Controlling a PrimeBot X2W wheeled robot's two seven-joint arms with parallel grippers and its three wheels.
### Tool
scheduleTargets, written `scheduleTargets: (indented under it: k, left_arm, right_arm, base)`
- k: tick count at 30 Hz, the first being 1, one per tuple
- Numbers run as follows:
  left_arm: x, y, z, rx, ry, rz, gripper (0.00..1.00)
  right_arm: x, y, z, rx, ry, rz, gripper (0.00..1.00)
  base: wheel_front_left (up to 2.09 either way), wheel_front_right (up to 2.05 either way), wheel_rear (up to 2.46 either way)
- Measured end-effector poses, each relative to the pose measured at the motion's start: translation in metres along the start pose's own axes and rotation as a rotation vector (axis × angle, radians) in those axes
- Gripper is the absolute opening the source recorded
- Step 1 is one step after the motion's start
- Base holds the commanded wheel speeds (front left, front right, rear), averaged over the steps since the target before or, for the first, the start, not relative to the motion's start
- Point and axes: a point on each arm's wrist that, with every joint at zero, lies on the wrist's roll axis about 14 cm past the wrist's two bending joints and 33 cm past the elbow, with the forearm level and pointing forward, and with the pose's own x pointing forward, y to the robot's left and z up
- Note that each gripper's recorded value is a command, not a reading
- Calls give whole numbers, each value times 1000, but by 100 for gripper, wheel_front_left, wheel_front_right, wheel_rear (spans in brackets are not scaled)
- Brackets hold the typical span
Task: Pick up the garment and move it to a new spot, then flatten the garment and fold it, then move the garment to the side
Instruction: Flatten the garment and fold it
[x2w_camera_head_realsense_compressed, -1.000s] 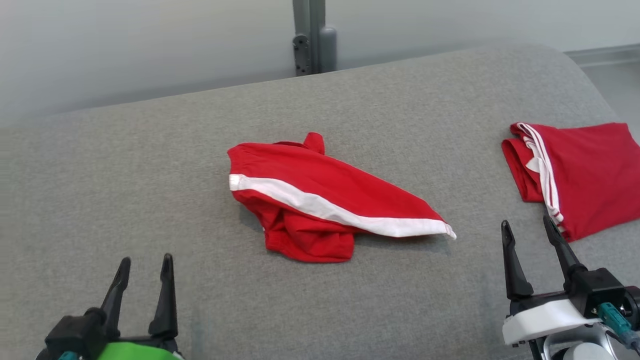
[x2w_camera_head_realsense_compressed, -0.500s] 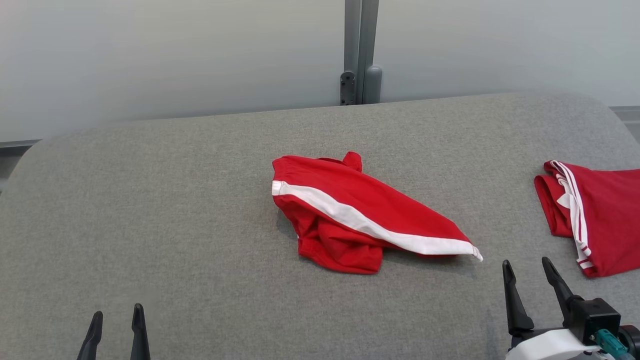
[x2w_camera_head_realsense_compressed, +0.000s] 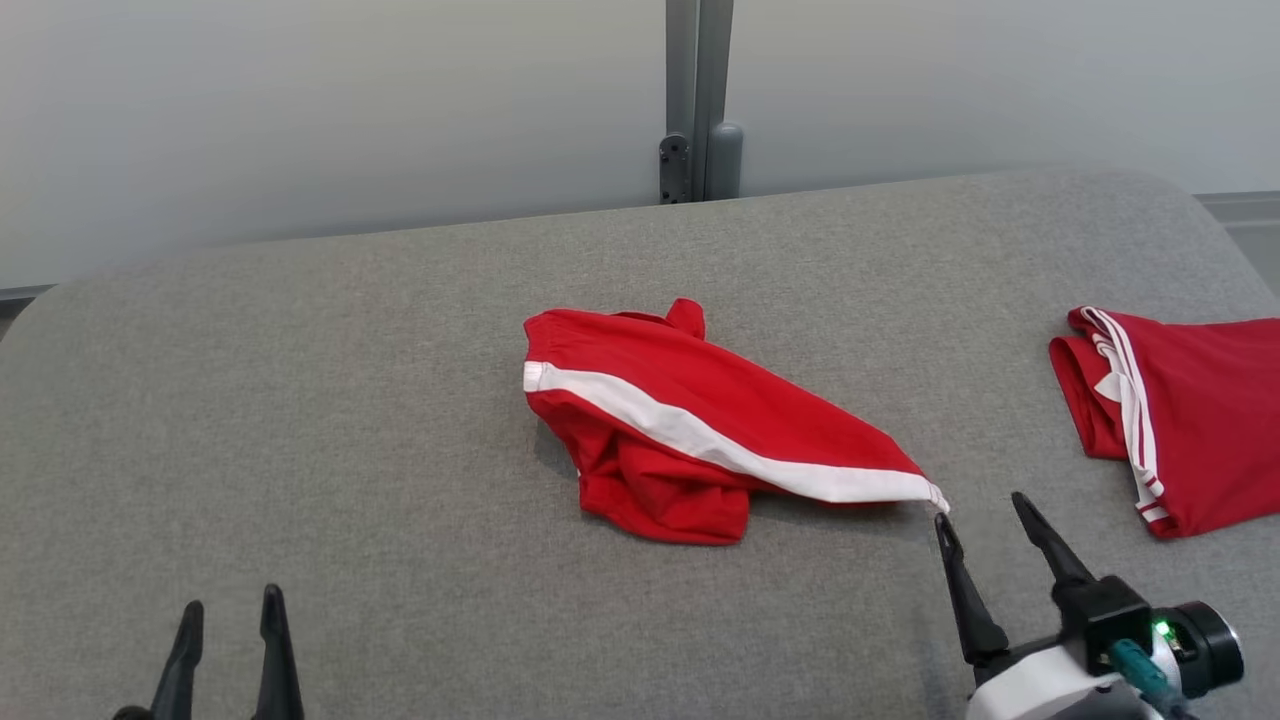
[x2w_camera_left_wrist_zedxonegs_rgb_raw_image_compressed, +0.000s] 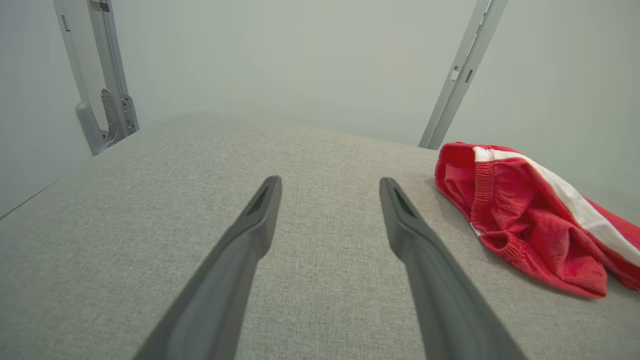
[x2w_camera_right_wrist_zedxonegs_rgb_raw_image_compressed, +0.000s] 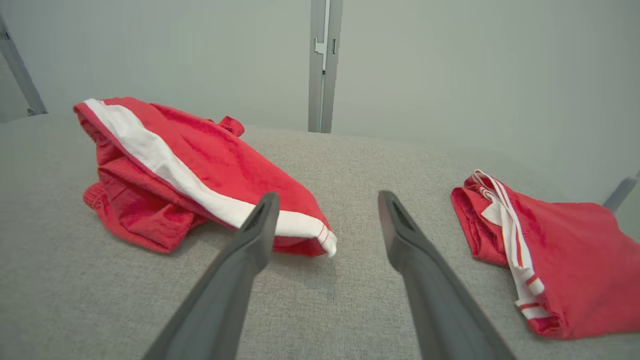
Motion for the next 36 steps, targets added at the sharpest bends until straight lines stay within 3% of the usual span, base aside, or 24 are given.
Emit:
scheduleTargets:
  k: [4, 10, 14, 26, 36]
  left_arm:
    - [16, -24, -14, -24, 108, -110, 100]
    - [60, -51, -11, -105, 213, -214, 100]
    - [73, -65, -26, -133, 314, -262, 100]
    - [107, -95, -46, -154, 380, -360, 100]
    - [128, -123, -50, -145, 399, -460, 100]
  right_arm:
    - [6, -4, -21, -167, 114, 83, 100]
    - [28, -4, -35, -211, 242, 144, 100]
    - [28, -2, -58, -181, 336, 158, 100]
    - [45, 1, -76, -133, 348, 142, 100]
    - [53, -2, -66, -153, 298, 120, 100]
  base:
    - [0, 0, 0]
    - [0, 0, 0]
    - [0, 0, 0]
    - [0, 0, 0]
    - [0, 0, 0]
